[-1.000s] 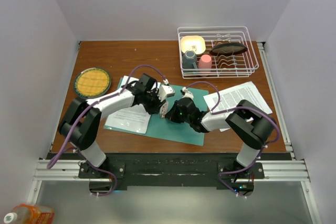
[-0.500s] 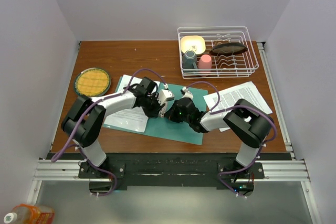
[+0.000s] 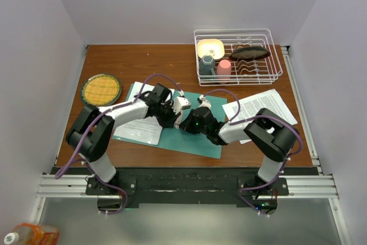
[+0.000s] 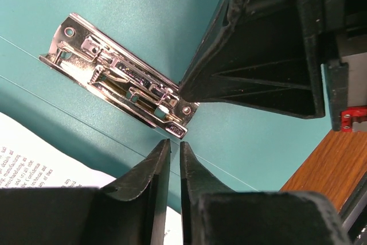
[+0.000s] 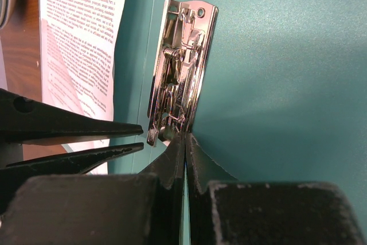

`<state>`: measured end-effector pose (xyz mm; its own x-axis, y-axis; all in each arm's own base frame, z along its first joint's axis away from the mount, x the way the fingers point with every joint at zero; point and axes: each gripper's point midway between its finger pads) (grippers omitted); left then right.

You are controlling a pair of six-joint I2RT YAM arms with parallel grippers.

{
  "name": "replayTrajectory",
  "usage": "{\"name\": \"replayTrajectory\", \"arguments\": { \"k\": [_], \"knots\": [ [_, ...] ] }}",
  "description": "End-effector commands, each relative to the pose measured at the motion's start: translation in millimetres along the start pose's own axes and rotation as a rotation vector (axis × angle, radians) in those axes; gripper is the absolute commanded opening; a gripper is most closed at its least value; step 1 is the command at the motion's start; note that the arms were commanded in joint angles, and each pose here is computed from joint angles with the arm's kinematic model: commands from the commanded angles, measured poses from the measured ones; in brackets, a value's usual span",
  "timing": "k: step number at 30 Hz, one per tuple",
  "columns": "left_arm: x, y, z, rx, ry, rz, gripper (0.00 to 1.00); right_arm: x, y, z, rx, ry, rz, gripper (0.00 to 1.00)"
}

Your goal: Put the files into the folder

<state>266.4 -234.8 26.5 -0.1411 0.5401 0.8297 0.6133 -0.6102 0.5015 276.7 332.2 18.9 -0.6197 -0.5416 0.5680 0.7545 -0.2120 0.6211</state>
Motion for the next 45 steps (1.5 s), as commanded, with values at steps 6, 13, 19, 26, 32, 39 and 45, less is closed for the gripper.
{"name": "replayTrajectory", "arguments": {
  "k": [6,13,19,26,32,39,45],
  "knots": [
    [10,33,-3,-0.013,-0.013,-0.102,0.18,6,-38,-56,0.035,-0.183,0.101,0.00],
    [7,36,-3,-0.011,-0.020,-0.110,0.16,5,-39,-57,0.034,-0.179,0.100,0.00],
    [4,35,-3,-0.004,-0.027,-0.105,0.15,5,-39,-56,0.032,-0.177,0.100,0.00],
    [-2,22,-2,-0.001,-0.030,-0.064,0.15,4,-39,-55,0.028,-0.178,0.102,0.00],
    [-4,14,1,0.002,-0.012,-0.047,0.14,4,-39,-55,0.024,-0.177,0.098,0.00],
    [-13,13,0,0.014,-0.030,-0.044,0.14,4,-39,-56,0.022,-0.179,0.098,0.00],
    [-21,10,2,0.023,-0.038,-0.033,0.13,1,-42,-56,0.016,-0.174,0.105,0.00]
  ]
}}
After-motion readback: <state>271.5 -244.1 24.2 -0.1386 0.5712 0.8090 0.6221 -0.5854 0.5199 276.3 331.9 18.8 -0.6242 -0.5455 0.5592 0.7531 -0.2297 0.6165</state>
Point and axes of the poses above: each gripper's point midway between its finger pads, its own x axis back along the fingers, its own z axis along the line the jaws close on, y = z × x, and after that the axes turned 12 degrees about x, right-handed
